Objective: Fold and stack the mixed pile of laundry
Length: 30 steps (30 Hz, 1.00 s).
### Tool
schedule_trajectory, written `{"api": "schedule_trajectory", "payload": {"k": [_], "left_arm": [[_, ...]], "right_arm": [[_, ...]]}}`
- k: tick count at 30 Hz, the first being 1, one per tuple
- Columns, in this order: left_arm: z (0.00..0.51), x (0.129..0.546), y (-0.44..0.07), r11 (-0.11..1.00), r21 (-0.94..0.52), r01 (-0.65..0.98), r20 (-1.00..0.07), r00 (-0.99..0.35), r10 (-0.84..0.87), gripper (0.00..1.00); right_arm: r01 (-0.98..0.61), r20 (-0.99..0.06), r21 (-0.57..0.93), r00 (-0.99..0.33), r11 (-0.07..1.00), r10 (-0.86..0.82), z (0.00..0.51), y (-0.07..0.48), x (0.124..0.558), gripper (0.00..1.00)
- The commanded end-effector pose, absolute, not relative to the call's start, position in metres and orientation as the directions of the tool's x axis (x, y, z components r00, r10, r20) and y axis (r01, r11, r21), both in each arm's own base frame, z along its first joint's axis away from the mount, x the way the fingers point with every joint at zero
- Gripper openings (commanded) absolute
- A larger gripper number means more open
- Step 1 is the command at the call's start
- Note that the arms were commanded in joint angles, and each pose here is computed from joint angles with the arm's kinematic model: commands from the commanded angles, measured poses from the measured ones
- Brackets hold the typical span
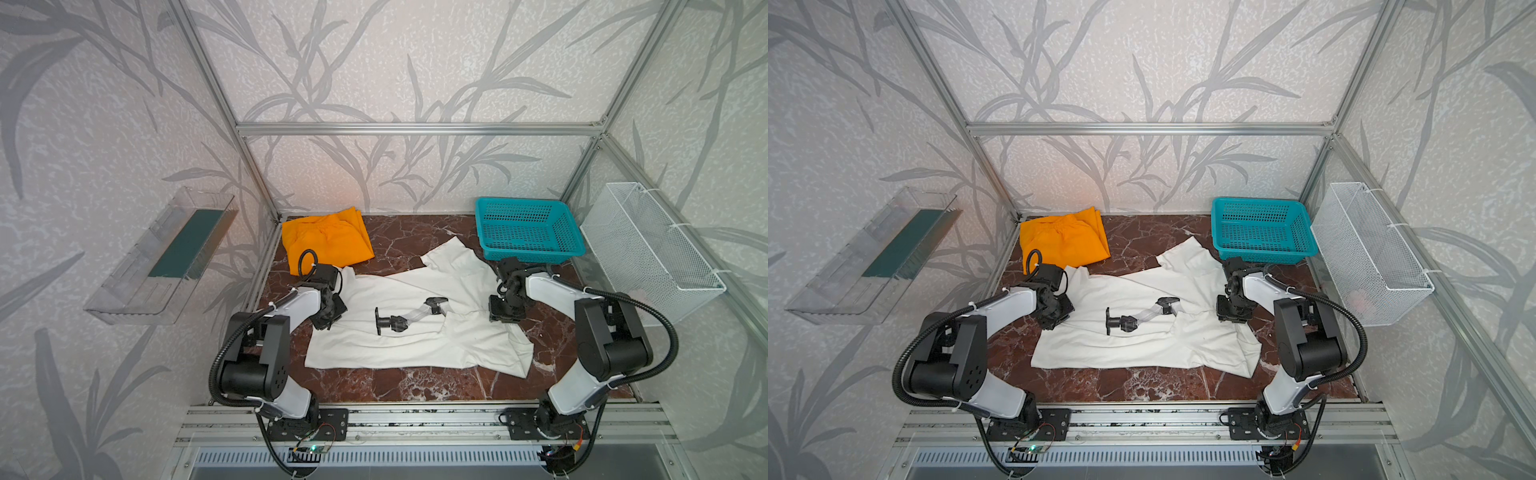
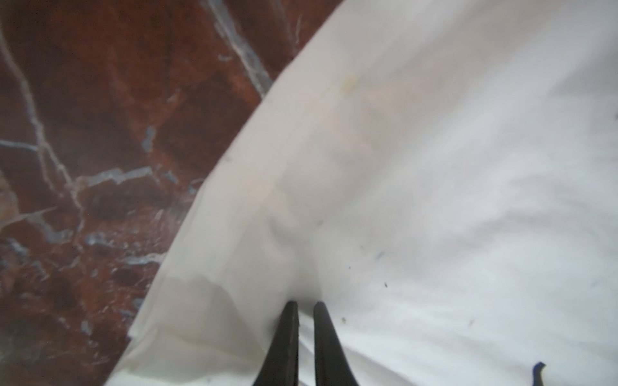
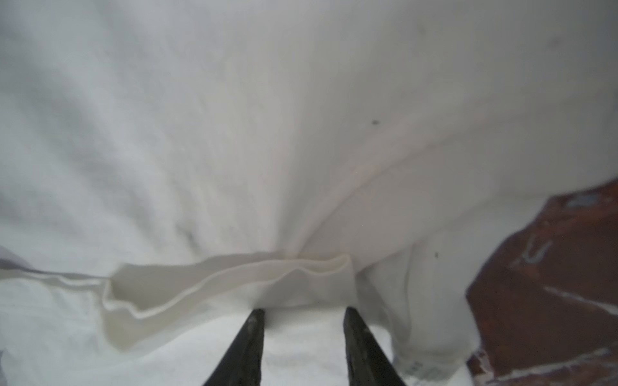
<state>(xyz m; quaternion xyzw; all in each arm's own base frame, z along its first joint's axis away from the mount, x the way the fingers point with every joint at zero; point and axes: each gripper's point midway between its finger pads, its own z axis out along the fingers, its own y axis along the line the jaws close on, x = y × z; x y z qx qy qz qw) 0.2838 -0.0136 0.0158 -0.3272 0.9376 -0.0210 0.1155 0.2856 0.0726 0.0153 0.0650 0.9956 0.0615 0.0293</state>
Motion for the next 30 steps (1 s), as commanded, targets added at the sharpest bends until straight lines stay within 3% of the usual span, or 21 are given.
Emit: {"api": "schedule_trajectory", "payload": {"k": [1,9,14,22,28,30], "left_arm": [[-0.001,0.222,0.003,0.736,0.041,-0.676,-0.109,-0.735,-0.669,0.12],[0.001,0.178,0.007,0.708,0.062,-0.703,-0.093,-0.711,-0.697,0.14],[0.015,0.194,0.009,0.711,0.024,-0.703,-0.147,-0.705,-0.693,0.18],[0.077,0.286,0.024,0.767,-0.013,-0.641,-0.302,-0.729,-0.615,0.35],[0.087,0.336,0.051,0.778,-0.003,-0.629,-0.317,-0.737,-0.597,0.46],[0.081,0.345,0.056,0.785,-0.005,-0.62,-0.301,-0.748,-0.592,0.46]], "right_arm": [[0.154,0.039,0.081,-0.988,0.985,0.152,0.007,0.063,0.253,0.4],[0.196,0.098,0.159,-0.978,0.968,0.182,0.007,0.074,0.222,0.4],[0.168,0.074,0.146,-0.985,0.975,0.159,0.02,0.07,0.223,0.41],[-0.041,-0.231,0.207,-0.973,0.977,0.008,0.102,0.09,0.315,0.45],[-0.166,-0.348,0.23,-0.934,0.959,-0.078,0.129,0.117,0.38,0.47],[-0.187,-0.342,0.238,-0.935,0.953,-0.098,0.121,0.124,0.398,0.47]]}}
